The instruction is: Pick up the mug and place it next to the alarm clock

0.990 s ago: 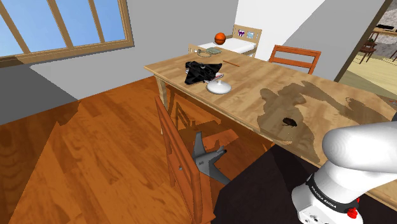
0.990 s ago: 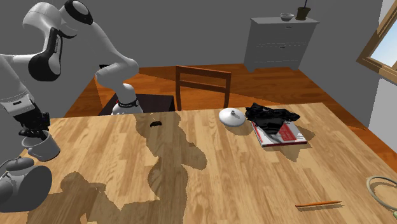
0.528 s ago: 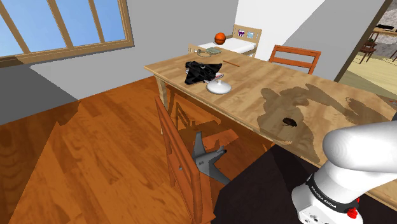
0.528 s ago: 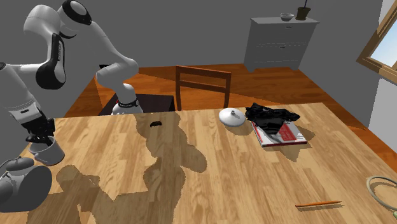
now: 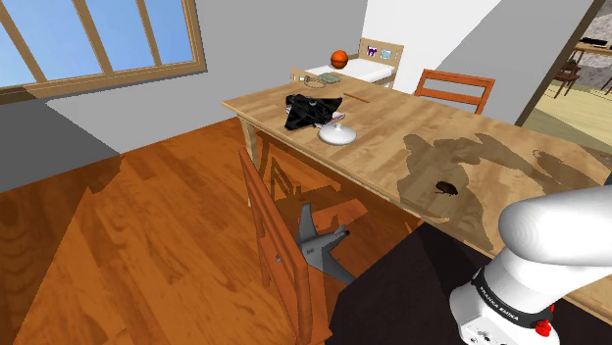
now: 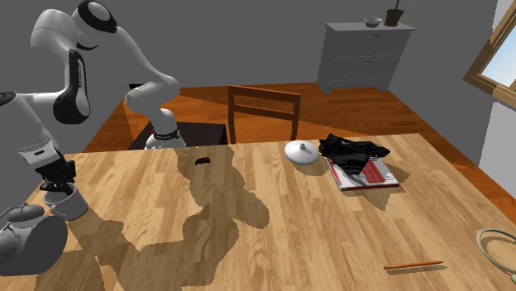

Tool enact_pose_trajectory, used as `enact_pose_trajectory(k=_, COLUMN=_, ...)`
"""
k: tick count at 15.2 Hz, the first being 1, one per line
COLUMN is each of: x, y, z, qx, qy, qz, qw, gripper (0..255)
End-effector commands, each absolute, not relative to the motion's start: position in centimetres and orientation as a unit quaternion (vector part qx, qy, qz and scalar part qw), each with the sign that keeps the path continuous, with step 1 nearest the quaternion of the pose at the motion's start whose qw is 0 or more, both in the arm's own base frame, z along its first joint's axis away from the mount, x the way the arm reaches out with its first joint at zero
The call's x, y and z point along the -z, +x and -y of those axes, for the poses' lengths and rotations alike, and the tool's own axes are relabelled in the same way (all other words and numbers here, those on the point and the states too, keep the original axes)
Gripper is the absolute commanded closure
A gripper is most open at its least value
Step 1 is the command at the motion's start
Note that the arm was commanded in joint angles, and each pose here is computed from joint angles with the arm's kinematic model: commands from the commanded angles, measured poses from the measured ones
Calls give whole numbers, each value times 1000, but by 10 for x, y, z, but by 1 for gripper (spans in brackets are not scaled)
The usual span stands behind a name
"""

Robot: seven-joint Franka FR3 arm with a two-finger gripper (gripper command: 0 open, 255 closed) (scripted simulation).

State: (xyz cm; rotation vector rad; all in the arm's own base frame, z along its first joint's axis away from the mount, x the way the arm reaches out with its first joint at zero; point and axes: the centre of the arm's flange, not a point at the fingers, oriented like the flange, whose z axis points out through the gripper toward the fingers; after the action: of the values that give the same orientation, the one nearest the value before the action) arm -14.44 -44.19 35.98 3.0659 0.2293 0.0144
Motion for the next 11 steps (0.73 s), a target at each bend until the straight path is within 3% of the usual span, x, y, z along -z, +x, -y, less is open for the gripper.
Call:
enact_pose_trajectory(k=1, x=-359, y=-144, z=442, qx=-5, qy=997, qz=-75, qw=34, gripper=255)
enact_pose_trajectory(k=4, x=-359, y=-144, z=442, qx=-5, qy=997, qz=-75, qw=34, gripper=255)
enact_pose_trajectory(k=5, x=-359, y=-144, z=442, qx=-5, qy=997, qz=-75, qw=34, gripper=0)
enact_pose_trajectory(k=11, x=-372, y=-144, z=441, qx=-5, qy=997, qz=-75, qw=34, gripper=0)
